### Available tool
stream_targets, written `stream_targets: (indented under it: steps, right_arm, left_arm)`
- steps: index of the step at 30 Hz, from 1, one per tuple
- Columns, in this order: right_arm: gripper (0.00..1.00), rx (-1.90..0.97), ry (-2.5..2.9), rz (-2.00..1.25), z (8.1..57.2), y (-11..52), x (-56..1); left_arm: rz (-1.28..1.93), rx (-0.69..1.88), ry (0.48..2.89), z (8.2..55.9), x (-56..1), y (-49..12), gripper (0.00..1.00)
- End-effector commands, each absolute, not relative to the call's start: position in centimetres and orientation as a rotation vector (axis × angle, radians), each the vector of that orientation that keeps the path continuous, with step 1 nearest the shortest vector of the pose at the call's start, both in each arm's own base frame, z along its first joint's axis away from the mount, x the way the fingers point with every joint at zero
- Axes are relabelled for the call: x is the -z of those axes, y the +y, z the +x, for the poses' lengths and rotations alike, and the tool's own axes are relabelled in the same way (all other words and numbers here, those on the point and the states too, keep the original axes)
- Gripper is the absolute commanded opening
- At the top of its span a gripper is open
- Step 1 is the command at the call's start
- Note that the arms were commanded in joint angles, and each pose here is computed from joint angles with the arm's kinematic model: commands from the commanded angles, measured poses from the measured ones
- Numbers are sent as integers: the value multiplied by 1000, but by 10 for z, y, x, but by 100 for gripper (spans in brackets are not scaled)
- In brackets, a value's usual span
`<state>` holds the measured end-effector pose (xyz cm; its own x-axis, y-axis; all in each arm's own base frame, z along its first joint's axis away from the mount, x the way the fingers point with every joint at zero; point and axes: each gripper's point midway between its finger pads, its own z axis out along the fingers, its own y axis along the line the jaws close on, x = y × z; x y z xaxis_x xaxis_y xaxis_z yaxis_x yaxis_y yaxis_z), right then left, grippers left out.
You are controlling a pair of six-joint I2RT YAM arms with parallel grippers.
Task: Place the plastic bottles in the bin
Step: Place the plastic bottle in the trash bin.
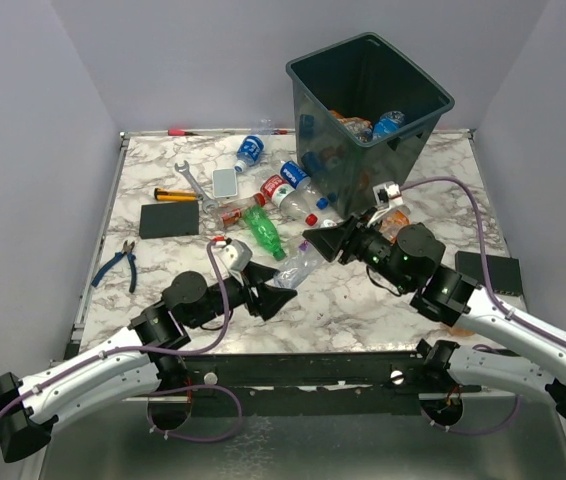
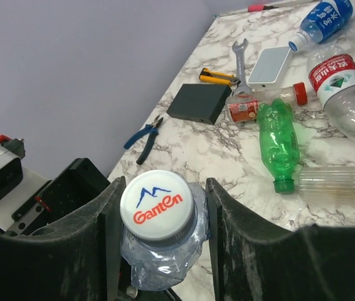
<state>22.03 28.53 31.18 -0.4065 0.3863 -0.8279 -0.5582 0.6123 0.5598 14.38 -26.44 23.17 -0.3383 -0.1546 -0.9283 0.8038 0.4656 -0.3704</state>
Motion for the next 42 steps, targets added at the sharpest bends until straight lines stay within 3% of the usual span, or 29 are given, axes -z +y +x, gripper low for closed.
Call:
stream_targets:
  steps: [1,2,3,11,19,32,36,42]
  right_arm:
    - [1,-1046,1679,-208,212,287,-334]
    - [0,-1039,1699,-241,209,287,-335]
    - [0,-1034,1721,-277,205,288,-337]
    - [0,-1091,1925,-597,172,315,-338]
    - [0,-785,1810,-516,209,277,-411]
    - [0,-158,1374,-32,298,169,-582]
    - [0,-132,1285,102,339,145,-597]
    - [0,-87,1332,311,436,93,-560]
  left_arm:
    - [563,1108,1560,143,-247,-262,87]
    - [563,1092,1552,144,-248,-260,97]
    - [565,1080,1539,145,-252,-259,99]
    - [767,1033,1399,140,-287,-273,99]
    - [612,879,1377,169,-297,-252,99]
    - [174,531,1359,208,-287,-156,99]
    - [125,466,1405,216,-281,-147,99]
    - [136,443,1429,217,-275,-147,99]
